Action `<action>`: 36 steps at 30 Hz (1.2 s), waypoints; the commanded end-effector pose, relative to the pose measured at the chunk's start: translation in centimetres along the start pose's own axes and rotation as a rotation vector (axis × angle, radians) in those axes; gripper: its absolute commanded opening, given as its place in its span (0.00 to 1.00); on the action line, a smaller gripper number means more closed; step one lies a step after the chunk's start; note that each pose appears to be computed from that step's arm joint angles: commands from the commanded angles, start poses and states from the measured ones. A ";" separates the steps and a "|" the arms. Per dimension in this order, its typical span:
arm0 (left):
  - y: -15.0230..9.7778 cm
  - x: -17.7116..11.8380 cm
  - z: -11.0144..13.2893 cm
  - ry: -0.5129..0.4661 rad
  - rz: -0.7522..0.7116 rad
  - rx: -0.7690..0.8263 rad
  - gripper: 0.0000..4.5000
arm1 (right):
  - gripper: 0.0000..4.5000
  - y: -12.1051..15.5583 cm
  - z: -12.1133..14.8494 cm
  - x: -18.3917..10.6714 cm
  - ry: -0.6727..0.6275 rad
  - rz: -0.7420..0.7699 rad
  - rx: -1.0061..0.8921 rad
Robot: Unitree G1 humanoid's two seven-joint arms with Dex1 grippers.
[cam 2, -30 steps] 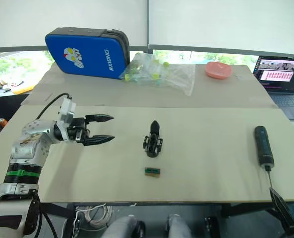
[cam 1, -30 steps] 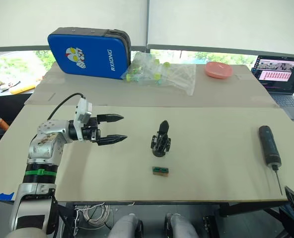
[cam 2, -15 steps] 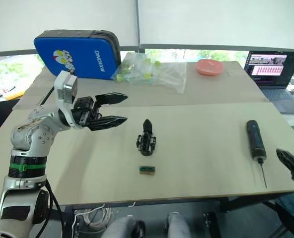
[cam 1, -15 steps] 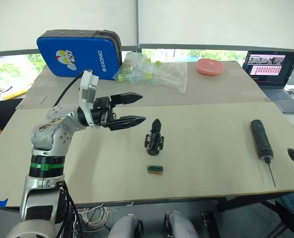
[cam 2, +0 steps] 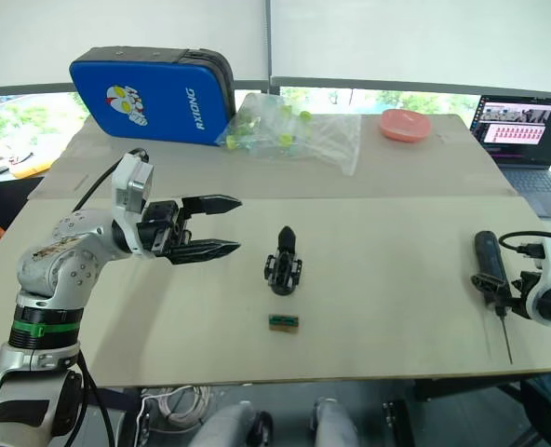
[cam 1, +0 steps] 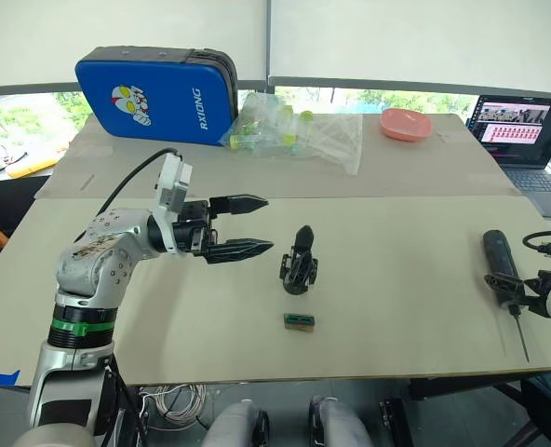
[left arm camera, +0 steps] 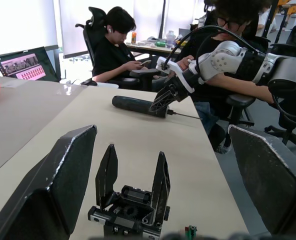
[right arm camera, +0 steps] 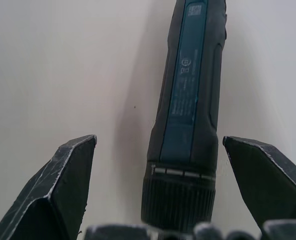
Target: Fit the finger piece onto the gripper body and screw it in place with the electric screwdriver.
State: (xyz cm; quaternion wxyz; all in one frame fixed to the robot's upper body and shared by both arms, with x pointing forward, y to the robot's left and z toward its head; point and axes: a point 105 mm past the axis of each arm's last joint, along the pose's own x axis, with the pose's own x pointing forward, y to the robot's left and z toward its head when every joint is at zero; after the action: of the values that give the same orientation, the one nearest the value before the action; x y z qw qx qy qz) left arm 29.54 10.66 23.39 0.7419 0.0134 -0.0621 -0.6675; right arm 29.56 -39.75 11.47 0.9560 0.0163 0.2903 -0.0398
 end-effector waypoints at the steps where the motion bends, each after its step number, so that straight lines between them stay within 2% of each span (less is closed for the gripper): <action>1: -0.5 0.1 1.1 -0.013 -0.011 0.049 0.99 | 1.00 -1.0 0.0 0.3 -0.010 -0.026 0.015; 6: -0.4 0.2 1.2 -0.014 -0.013 0.050 0.99 | 1.00 -1.7 -1.4 1.0 0.033 -0.038 -0.011; 8: -0.3 0.3 1.3 -0.014 -0.015 0.054 1.00 | 0.88 -1.7 -1.5 1.2 0.023 -0.024 -0.005; 14: 0.0 0.1 1.5 -0.016 -0.009 0.055 1.00 | 0.44 -1.8 -0.6 0.5 -0.057 -0.001 -0.067; 18: 0.1 -0.2 1.0 -0.026 0.020 0.031 1.00 | 0.44 -0.8 1.5 -1.6 -0.200 0.054 -0.165; 21: 0.2 0.0 0.5 -0.022 0.027 0.030 1.00 | 0.44 0.0 2.5 -3.0 -0.232 0.061 -0.217; 24: 0.8 -0.8 0.1 -0.011 0.057 0.045 1.00 | 0.44 2.5 4.0 -4.6 -0.254 0.066 -0.255; 27: 1.3 -1.6 -0.3 0.008 0.070 0.058 1.00 | 0.44 5.0 4.3 -5.5 -0.242 0.065 -0.264; 30: 1.6 -1.7 -0.8 0.021 0.079 0.065 1.00 | 0.44 6.7 3.5 -5.3 -0.202 0.070 -0.253; 36: 1.8 -2.1 -2.9 0.086 0.096 0.068 1.00 | 0.44 6.9 1.9 -2.7 -0.161 0.023 -0.240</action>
State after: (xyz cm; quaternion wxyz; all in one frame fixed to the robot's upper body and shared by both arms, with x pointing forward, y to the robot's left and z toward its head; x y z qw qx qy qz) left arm 31.38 12.60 20.13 0.7747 0.0491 -0.0417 -0.6290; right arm 28.24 -32.20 12.66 0.9640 -0.0747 0.2539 0.0252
